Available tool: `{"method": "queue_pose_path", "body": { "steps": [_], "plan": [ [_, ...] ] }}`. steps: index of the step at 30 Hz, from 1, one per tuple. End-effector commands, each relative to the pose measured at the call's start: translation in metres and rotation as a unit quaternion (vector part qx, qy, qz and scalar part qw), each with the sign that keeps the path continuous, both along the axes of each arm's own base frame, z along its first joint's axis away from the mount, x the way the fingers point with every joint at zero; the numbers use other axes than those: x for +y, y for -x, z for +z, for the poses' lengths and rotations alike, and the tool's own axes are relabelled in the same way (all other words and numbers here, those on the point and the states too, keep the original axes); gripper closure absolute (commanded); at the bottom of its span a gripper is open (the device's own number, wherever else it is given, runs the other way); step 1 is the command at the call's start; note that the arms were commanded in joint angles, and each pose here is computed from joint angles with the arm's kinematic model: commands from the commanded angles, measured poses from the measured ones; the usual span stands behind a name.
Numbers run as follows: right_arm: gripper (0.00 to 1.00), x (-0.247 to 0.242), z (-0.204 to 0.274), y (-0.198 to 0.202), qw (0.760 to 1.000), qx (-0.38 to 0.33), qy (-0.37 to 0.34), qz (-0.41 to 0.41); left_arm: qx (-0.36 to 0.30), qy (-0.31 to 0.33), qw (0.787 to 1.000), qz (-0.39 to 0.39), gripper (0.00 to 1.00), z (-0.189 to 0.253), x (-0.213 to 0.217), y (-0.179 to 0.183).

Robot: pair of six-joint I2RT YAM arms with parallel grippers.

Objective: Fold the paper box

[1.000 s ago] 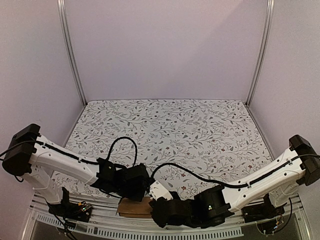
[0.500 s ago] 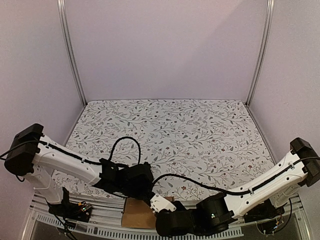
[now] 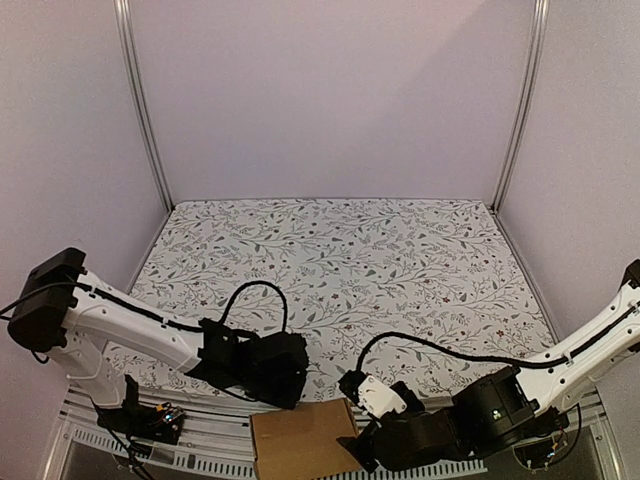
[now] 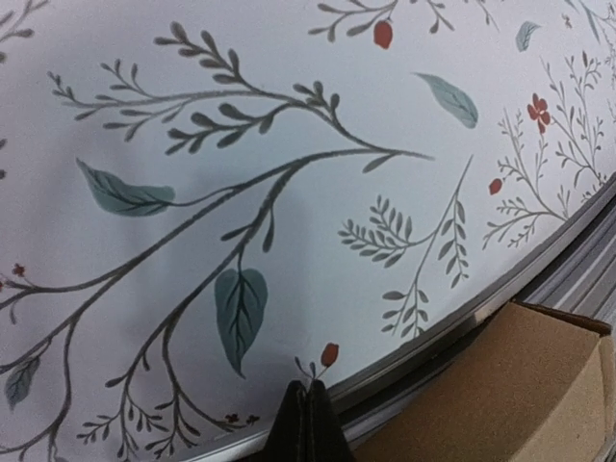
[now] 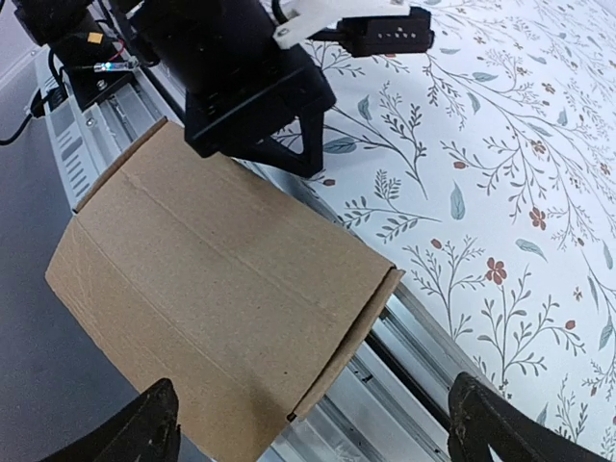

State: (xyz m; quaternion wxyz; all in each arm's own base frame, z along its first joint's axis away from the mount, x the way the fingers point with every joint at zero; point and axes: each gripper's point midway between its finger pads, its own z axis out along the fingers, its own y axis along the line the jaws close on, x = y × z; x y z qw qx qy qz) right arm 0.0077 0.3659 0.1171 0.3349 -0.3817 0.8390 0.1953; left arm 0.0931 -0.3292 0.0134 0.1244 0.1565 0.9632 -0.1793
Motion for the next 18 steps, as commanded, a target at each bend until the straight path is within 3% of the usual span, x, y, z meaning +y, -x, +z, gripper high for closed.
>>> {"method": "queue_pose_path", "body": {
  "steps": [1, 8, 14, 18],
  "plan": [
    [0.01, -0.019, 0.002, -0.022, 0.998, -0.01, -0.026, -0.057, -0.03, 0.0, 1.0, -0.002, 0.96, 0.029, 0.003, -0.007],
    [0.01, -0.029, -0.014, -0.042, 0.99, 0.064, -0.046, -0.116, -0.057, 0.003, 0.998, 0.041, 0.51, 0.069, 0.038, -0.021],
    [0.05, -0.015, -0.026, -0.039, 0.976, 0.165, -0.101, -0.096, -0.007, 0.068, 0.996, 0.064, 0.27, 0.079, 0.063, -0.003],
    [0.09, -0.004, -0.034, -0.032, 0.962, 0.236, -0.117, -0.072, 0.057, 0.161, 0.983, 0.072, 0.17, 0.081, 0.062, 0.014]
  ]
}}
